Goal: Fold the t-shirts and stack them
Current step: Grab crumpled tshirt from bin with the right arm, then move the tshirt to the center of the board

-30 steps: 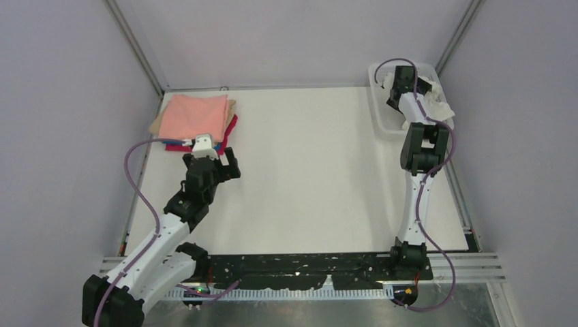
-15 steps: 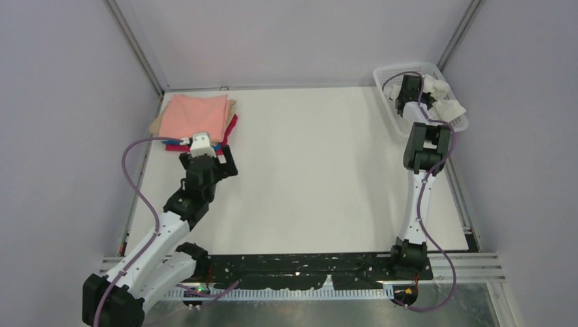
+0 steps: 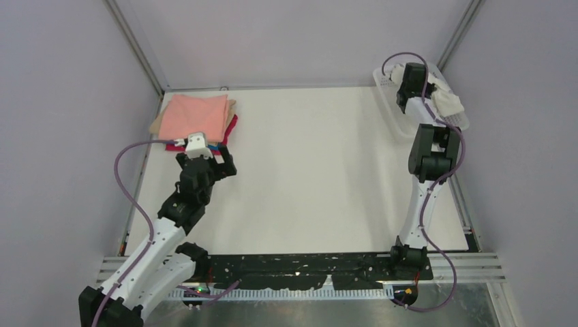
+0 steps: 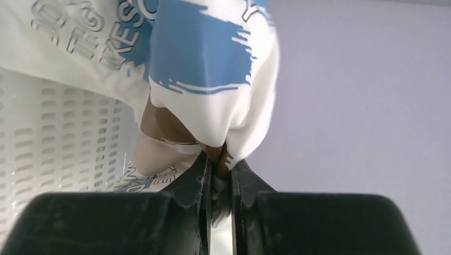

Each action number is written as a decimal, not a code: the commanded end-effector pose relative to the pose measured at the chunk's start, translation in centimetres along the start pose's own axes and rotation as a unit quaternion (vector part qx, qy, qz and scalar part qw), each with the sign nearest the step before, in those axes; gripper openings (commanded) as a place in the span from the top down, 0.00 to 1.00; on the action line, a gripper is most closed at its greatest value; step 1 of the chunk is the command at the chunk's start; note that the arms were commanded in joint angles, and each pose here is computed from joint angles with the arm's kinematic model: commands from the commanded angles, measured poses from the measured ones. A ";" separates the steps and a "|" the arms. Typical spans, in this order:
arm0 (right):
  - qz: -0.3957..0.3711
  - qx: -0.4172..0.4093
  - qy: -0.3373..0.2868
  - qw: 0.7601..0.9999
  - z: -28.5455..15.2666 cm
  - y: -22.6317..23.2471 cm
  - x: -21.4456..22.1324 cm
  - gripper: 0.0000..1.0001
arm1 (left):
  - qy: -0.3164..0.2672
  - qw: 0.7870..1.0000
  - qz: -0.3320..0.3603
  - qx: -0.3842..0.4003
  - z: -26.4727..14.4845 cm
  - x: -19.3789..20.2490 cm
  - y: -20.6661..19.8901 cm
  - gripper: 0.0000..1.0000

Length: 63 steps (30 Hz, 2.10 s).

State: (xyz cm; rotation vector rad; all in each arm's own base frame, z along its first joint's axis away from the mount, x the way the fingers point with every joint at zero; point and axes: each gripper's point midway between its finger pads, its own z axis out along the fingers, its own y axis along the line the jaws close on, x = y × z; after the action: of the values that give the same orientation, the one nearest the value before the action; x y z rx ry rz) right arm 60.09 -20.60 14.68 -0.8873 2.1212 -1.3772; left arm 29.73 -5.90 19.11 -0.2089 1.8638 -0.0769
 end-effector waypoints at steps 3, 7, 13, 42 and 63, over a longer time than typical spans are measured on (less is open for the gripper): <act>0.266 0.130 -0.154 0.943 -14.1 -16.1 -3.1 0.94 | -0.017 0.998 -0.028 0.050 -1.6 -1.2 -1.4 0.00; 0.358 0.185 -0.187 0.896 -20.5 -20.9 -2.6 0.95 | -0.011 0.996 -0.040 0.073 -2.4 -0.8 -1.9 0.00; 0.470 0.146 -0.281 0.824 -31.0 -24.8 -3.4 0.95 | -0.019 0.994 -0.061 0.093 -3.4 -0.8 -2.1 0.00; 0.451 -0.503 -0.374 0.636 -51.9 8.5 -17.8 0.60 | 0.059 0.986 -0.073 0.139 -2.7 1.7 -4.8 0.00; 0.493 -0.418 -0.237 0.725 -44.3 18.5 -8.7 0.05 | 0.258 0.964 -0.064 0.022 -1.9 11.7 -1.8 0.00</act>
State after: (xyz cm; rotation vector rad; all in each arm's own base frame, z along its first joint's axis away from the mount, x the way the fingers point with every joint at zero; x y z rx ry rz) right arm 31.33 15.35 14.75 -0.1178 2.2138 0.1426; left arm 26.32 -11.09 11.46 -0.2221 2.2693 -0.3551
